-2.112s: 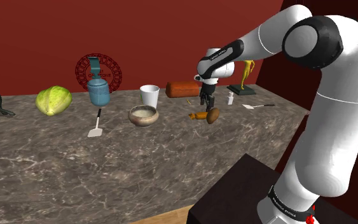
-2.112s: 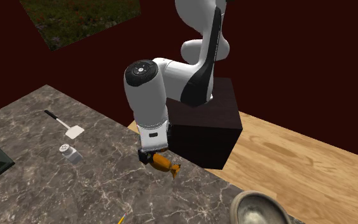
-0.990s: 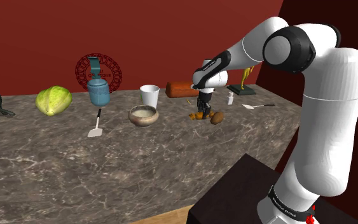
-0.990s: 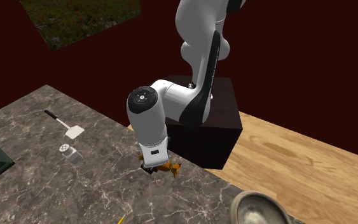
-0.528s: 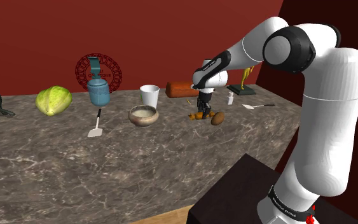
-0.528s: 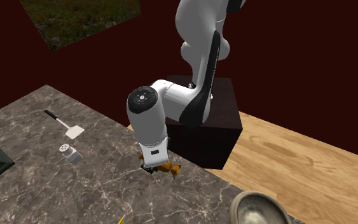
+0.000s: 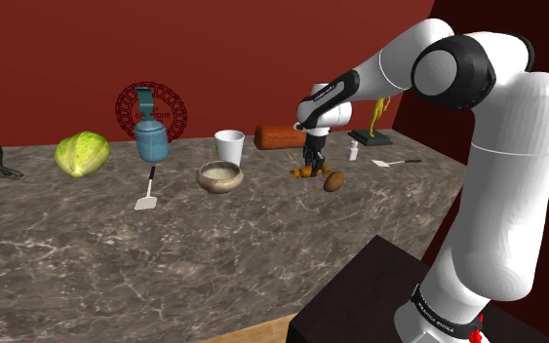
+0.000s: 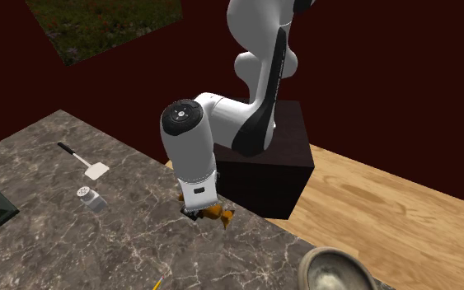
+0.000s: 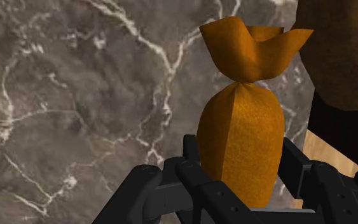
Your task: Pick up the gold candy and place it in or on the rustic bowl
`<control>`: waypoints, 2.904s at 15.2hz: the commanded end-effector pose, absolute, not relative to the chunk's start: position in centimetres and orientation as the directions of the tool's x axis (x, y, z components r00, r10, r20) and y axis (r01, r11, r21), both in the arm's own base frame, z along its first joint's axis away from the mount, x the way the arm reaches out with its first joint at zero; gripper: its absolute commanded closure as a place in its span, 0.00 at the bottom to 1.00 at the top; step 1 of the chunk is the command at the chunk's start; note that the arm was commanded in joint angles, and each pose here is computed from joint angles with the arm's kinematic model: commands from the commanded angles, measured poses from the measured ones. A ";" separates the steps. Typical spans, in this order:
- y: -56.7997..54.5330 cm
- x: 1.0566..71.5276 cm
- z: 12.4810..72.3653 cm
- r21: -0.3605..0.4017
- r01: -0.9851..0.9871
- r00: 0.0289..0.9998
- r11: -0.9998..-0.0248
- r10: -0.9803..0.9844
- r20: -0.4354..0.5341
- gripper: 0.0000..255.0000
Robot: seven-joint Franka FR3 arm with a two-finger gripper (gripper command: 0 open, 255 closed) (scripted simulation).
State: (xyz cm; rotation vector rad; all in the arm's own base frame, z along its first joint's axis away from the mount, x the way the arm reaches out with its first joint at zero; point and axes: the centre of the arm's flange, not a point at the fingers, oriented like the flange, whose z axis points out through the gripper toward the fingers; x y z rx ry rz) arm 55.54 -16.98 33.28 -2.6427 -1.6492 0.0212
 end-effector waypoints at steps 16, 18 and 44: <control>-17.0 55.6 42.3 -0.030 0.898 0.440 -0.439 0.898 0.002 1.00; -17.0 55.6 43.3 -0.030 0.898 0.440 -0.439 0.898 0.002 1.00; 3.0 65.7 48.2 -0.030 0.898 0.440 -0.439 0.898 0.002 1.00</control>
